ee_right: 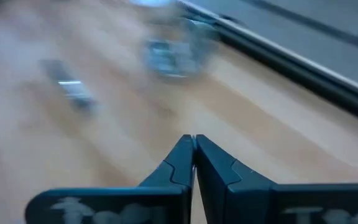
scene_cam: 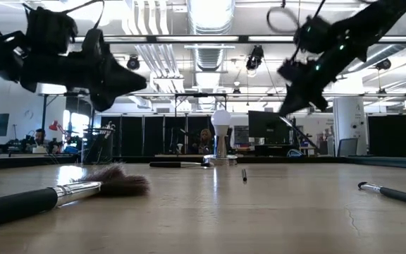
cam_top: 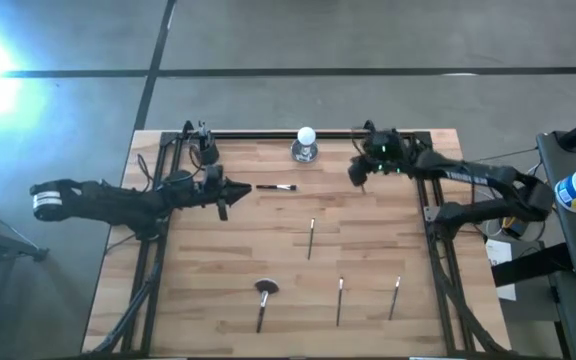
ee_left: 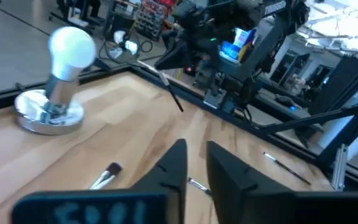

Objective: Put items in baskets/containers
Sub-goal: Put the black eyeshadow brush into the black brush holder

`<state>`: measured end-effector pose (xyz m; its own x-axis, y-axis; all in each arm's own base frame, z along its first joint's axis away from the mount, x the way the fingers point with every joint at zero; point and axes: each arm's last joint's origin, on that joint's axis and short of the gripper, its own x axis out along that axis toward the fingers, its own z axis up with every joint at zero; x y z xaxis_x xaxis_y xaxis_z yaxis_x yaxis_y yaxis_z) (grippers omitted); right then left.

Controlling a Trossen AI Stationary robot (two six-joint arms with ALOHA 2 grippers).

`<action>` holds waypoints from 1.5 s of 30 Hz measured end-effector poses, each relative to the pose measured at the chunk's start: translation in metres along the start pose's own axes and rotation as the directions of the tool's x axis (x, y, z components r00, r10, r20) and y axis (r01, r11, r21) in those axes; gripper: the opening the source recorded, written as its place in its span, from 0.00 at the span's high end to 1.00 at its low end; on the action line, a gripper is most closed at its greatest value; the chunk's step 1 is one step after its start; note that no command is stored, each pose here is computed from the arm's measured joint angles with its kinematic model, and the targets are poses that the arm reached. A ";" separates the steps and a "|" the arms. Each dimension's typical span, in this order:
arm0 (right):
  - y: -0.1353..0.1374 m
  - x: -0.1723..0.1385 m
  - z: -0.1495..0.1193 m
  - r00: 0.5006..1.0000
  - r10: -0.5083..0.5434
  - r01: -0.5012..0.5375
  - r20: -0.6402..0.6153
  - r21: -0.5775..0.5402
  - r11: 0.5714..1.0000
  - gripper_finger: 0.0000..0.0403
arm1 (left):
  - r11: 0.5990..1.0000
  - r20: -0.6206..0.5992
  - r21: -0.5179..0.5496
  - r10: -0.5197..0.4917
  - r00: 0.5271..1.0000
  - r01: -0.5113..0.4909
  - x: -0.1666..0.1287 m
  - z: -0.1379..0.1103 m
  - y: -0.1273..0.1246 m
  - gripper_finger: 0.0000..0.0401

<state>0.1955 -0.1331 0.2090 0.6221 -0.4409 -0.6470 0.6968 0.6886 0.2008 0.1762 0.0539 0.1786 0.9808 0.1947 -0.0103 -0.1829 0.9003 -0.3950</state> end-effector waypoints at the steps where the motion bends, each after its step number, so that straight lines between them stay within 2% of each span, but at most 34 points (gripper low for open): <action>1: 0.008 -0.004 -0.003 0.999 0.042 -0.041 0.028 -0.016 0.999 0.98 | 1.000 -0.007 -0.006 -0.007 1.000 0.007 0.003 0.000 -0.003 0.83; 4: 0.027 -0.014 -0.005 0.983 0.142 -0.137 0.120 -0.052 0.989 0.98 | 1.000 -0.023 -0.004 -0.021 1.000 0.021 0.013 0.000 -0.014 0.75; 9: 0.059 -0.025 -0.002 0.913 0.310 -0.288 0.265 -0.120 0.950 0.98 | 0.996 -0.039 0.038 -0.079 0.996 0.081 0.035 0.003 -0.033 0.68; 12: 0.078 -0.030 0.002 0.833 0.410 -0.373 0.371 -0.172 0.912 0.98 | 0.991 -0.005 0.042 -0.123 0.992 0.123 0.047 0.008 -0.043 0.67; 19: 0.115 -0.032 0.003 0.640 0.573 -0.497 0.512 -0.292 0.817 0.98 | 0.986 0.029 0.049 -0.163 0.986 0.162 0.074 0.019 -0.053 0.67; 25: 0.131 -0.020 -0.002 0.534 0.624 -0.536 0.570 -0.342 0.772 0.98 | 0.978 0.051 0.082 -0.196 0.979 0.192 0.091 0.029 -0.060 0.67; 28: 0.134 -0.012 -0.004 0.505 0.642 -0.551 0.578 -0.357 0.754 0.98 | 0.972 0.045 0.087 -0.224 0.974 0.220 0.097 0.032 -0.063 0.67; 35: 0.153 0.003 0.004 0.471 0.700 -0.587 0.537 -0.401 0.703 0.98 | 0.969 0.056 0.082 -0.236 0.970 0.231 0.109 0.038 -0.066 0.67; 41: 0.165 0.008 0.010 0.448 0.726 -0.588 0.521 -0.440 0.679 0.98 | 0.969 0.062 0.075 -0.240 0.969 0.235 0.112 0.040 -0.067 0.67; 45: 0.167 0.010 0.011 0.446 0.736 -0.594 0.510 -0.447 0.669 0.98 | 0.961 0.069 0.080 -0.270 0.960 0.264 0.110 0.043 -0.069 0.74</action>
<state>0.3222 -0.0288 0.2442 0.9719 0.0167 0.2346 -0.0627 0.9798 0.1901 0.2941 0.0297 0.2439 0.9867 -0.0288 0.1601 0.0778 0.9479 -0.3090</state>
